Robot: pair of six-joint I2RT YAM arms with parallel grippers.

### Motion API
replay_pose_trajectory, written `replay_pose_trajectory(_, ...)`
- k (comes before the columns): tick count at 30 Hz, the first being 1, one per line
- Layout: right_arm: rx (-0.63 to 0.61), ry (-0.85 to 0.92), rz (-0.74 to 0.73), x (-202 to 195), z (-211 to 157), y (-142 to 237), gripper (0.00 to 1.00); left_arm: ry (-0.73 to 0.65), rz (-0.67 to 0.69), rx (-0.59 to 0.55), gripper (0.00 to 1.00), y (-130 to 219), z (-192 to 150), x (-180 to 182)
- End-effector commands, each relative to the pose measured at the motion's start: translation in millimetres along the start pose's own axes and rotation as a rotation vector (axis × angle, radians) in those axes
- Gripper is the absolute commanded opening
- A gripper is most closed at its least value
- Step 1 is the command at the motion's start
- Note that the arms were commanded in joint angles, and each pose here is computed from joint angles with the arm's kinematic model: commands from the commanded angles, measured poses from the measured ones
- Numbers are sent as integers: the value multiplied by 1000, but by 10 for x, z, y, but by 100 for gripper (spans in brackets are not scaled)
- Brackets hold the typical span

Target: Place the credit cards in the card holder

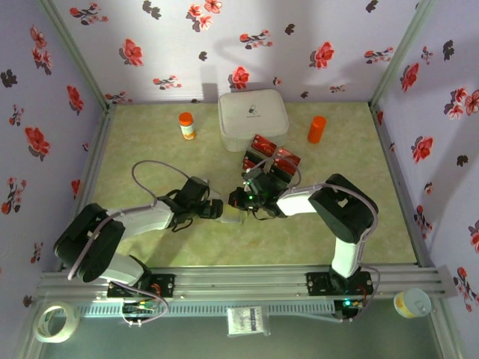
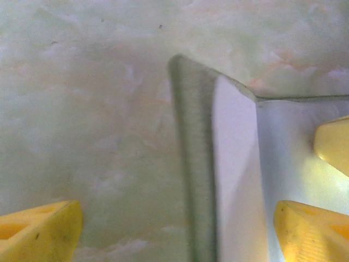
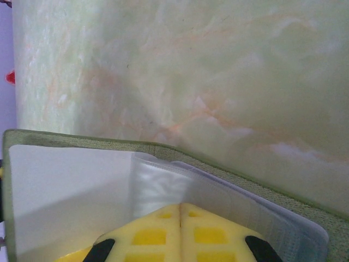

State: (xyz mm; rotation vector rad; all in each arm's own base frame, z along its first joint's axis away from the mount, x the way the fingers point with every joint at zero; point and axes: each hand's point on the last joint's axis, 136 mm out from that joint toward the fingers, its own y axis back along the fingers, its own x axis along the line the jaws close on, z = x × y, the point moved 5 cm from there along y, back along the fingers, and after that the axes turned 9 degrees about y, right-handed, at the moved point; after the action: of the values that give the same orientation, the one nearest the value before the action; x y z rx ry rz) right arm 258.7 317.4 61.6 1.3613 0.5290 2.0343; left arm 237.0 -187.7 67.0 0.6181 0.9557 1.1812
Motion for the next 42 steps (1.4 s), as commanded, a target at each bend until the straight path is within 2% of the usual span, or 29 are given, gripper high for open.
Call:
replay_pose_trajectory(1, 20, -20, -7, -26, -64, -39, 0, 0, 6, 58, 83, -113, -166, 81)
replay_pose_trajectory(7, 18, -21, 0, -3, -54, -37, 1, 1, 1, 68, 74, -127, -201, 92)
replay_pose_trajectory(12, 16, -19, 2, 11, -44, -27, 2, 4, -5, 64, 73, -126, -201, 88)
replay_pose_trajectory(20, 21, -23, 2, 13, -40, -55, 2, 39, -57, -2, 92, -7, -102, 24)
replay_pose_trajectory(26, 24, -27, 6, 26, -34, -84, 1, 66, -107, -66, 97, 101, -23, -12)
replay_pose_trajectory(32, 26, -27, 16, 75, -25, -138, 1, 59, -107, -58, 99, 81, -47, 0)
replay_pose_trajectory(37, 20, -38, 28, 98, -6, -146, 1, 49, -88, -31, 93, 7, -140, 60)
replay_pose_trajectory(42, 13, -46, 46, 134, 19, -149, 2, 43, -71, -2, 79, -75, -243, 124)
